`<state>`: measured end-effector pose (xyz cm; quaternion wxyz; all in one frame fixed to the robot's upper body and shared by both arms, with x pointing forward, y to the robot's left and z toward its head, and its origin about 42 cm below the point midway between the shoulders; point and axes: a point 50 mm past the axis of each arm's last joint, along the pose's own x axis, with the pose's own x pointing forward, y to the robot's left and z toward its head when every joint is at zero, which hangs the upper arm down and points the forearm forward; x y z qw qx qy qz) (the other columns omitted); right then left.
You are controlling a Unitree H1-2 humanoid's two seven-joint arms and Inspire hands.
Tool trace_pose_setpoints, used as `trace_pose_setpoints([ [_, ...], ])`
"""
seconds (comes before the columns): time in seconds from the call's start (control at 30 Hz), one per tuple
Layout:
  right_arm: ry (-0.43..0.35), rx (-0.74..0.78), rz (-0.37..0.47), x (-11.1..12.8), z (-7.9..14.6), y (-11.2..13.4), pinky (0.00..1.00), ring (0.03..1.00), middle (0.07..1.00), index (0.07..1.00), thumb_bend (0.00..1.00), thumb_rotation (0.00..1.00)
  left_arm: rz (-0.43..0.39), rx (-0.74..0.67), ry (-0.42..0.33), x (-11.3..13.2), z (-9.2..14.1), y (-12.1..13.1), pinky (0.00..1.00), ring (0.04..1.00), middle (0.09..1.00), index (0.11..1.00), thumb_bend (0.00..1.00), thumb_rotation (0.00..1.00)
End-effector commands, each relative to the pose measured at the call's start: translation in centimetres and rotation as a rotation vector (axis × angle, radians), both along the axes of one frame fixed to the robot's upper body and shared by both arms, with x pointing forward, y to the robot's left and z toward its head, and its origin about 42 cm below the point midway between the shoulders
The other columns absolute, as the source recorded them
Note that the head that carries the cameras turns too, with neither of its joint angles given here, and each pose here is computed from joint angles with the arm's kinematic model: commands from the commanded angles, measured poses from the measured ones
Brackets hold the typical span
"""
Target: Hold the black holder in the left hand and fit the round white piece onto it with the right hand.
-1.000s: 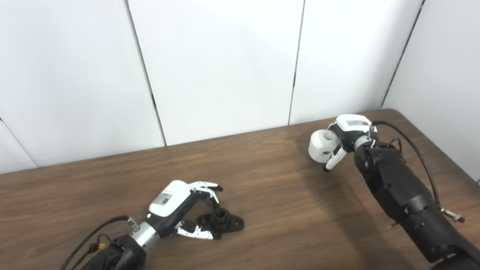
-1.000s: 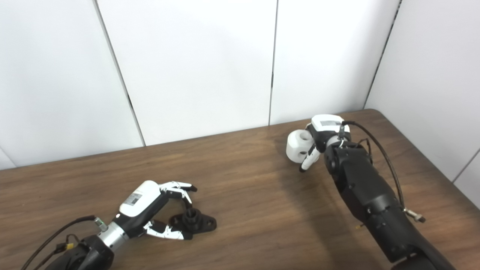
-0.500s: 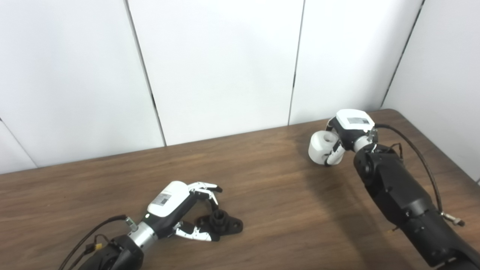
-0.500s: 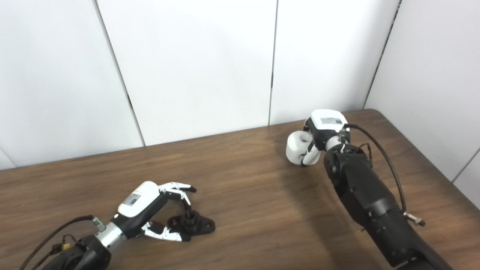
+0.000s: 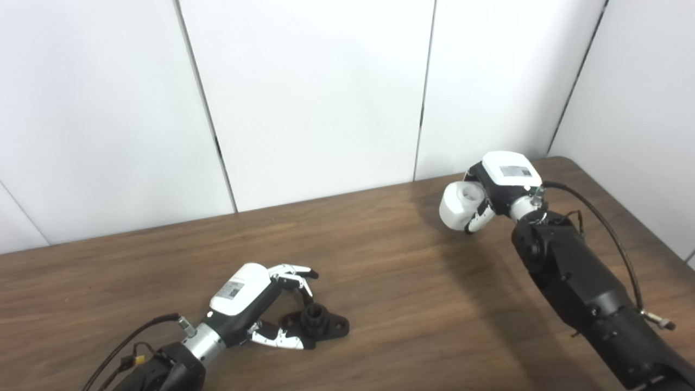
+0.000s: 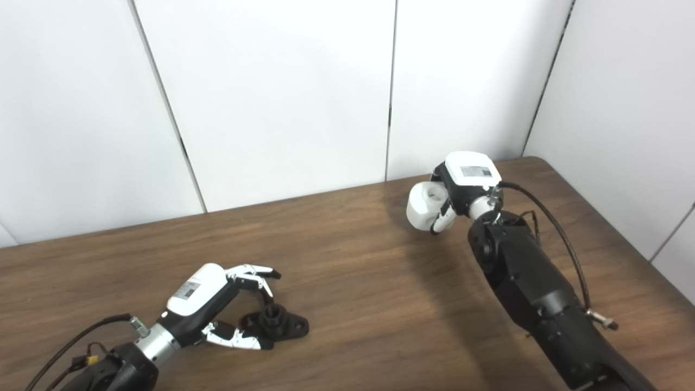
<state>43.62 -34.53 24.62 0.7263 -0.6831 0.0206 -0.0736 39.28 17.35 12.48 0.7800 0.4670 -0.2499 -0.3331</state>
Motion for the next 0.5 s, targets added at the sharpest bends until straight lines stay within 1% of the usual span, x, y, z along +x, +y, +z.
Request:
trace_pose_setpoints([
  [0.0,-0.094,-0.026,0.048,0.2,3.8,0.1,0.71,0.75,0.676,0.481,0.52,0.14,-0.001,0.166,0.122,-1.9,-4.2,2.0,0.62,0.8,0.803,0.487,0.52,0.05],
  [0.07,-0.089,-0.01,0.075,-0.1,4.4,0.5,0.7,0.749,0.681,0.481,0.52,0.14,-0.003,0.166,0.123,-1.9,-4.3,1.9,0.63,0.802,0.804,0.487,0.52,0.05],
  [0.13,-0.073,0.021,0.103,-0.5,5.2,1.1,0.66,0.74,0.683,0.482,0.52,0.14,-0.002,0.165,0.122,-2.0,-4.4,1.7,0.63,0.804,0.81,0.487,0.52,0.06],
  [0.23,-0.007,0.045,0.139,-1.3,6.7,2.6,0.66,0.75,0.691,0.483,0.52,0.14,0.002,0.16,0.123,-2.1,-4.9,1.4,0.65,0.815,0.819,0.487,0.52,0.06],
  [0.3,0.019,0.049,0.171,-1.9,7.5,3.4,0.66,0.752,0.691,0.483,0.52,0.14,0.004,0.156,0.123,-2.2,-5.2,1.1,0.65,0.819,0.821,0.487,0.52,0.06],
  [0.37,0.021,0.048,0.219,-2.6,8.1,4.5,0.65,0.753,0.697,0.482,0.52,0.14,0.005,0.157,0.123,-2.3,-5.5,0.7,0.66,0.831,0.831,0.487,0.52,0.06],
  [0.47,0.01,0.035,0.283,-3.4,8.6,5.7,0.65,0.786,0.724,0.482,0.53,0.14,0.008,0.164,0.12,-2.4,-5.9,0.1,0.67,0.841,0.834,0.487,0.52,0.06],
])
